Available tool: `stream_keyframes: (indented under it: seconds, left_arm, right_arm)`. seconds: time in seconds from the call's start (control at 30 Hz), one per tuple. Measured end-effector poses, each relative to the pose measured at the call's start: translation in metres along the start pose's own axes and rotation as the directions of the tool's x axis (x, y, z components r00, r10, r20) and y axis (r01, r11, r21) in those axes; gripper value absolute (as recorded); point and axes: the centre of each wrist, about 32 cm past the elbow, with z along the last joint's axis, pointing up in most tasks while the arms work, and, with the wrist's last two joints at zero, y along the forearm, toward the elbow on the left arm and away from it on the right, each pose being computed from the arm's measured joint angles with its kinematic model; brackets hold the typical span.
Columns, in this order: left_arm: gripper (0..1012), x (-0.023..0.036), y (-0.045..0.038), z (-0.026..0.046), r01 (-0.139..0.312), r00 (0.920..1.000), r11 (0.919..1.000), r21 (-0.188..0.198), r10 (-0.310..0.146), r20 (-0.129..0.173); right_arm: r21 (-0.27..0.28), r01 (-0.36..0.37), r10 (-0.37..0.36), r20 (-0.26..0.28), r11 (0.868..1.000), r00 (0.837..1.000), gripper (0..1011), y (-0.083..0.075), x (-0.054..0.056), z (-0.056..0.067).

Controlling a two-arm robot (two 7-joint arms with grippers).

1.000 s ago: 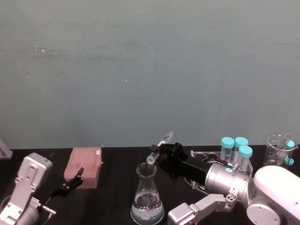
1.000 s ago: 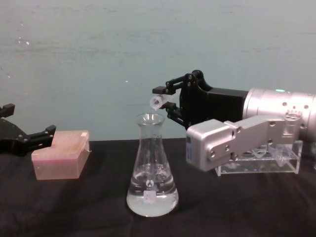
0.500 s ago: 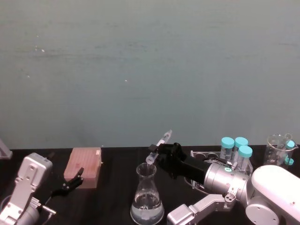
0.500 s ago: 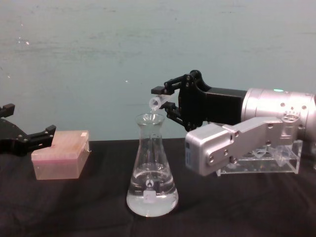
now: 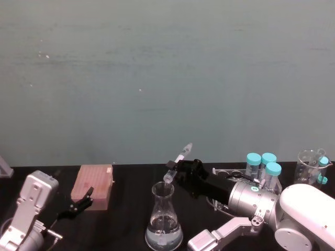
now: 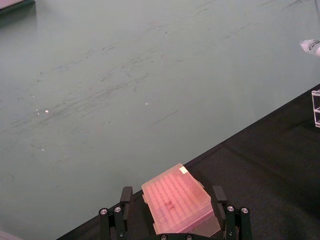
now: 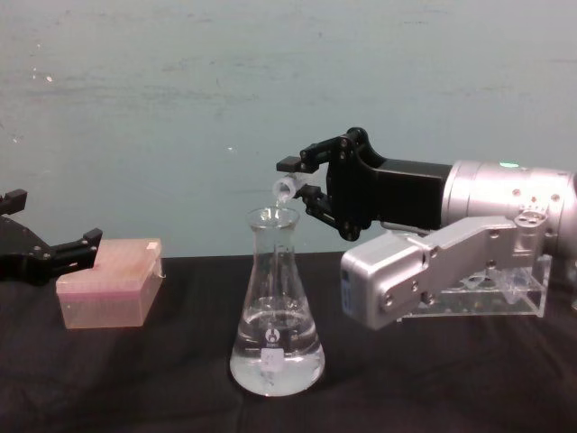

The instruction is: Pour the liquid from the test tube into the beaker using one hand.

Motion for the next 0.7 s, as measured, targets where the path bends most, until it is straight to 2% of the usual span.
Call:
stream_keyframes:
  seconds: [0.7]
  left_arm:
    - [1000,0.0000,0.0000,0.0000,0.000,1.0000,1.0000,0.000,0.000,0.000]
  right_arm:
    - [0.002,0.005,-0.005,0.044,1.000,0.999,202,0.0010,0.0010,-0.0021]
